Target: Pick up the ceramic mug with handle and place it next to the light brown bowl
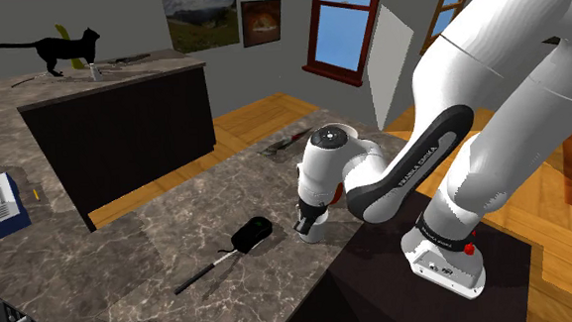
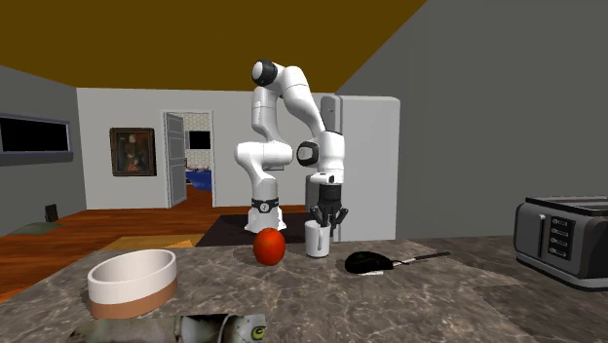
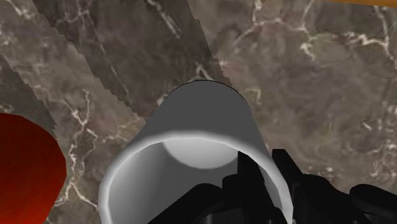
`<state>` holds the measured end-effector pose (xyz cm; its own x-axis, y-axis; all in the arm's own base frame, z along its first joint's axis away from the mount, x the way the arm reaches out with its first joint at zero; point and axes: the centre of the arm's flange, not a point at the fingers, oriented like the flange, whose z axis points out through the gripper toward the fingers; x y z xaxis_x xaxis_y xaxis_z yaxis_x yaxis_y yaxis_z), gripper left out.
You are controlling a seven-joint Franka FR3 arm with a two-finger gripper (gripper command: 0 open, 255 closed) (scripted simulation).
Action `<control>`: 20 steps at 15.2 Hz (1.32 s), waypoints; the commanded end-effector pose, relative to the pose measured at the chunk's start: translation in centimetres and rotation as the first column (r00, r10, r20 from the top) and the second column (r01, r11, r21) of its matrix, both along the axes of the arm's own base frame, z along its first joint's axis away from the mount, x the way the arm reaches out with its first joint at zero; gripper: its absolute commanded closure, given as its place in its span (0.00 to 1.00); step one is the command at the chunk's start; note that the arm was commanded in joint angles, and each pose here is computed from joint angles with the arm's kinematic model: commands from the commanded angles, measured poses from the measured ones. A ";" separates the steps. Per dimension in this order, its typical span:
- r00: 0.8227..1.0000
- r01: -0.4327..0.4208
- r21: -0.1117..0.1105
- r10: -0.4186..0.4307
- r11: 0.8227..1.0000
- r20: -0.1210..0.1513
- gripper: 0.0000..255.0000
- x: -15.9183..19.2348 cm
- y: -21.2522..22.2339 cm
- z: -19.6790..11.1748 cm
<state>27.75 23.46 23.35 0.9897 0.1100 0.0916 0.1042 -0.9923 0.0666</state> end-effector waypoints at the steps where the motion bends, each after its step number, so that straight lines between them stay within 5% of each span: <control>1: 1.000 0.000 0.000 0.000 1.000 0.000 1.00 0.0 0.0 0.0; 5: 1.000 0.000 0.000 0.000 1.000 0.000 1.00 0.0 0.0 0.0; 20: 1.000 0.000 0.000 0.000 1.000 0.000 1.00 0.0 0.0 7.9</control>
<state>27.79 23.51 30.62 0.9897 0.1098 0.0924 0.1039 -0.9923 0.0668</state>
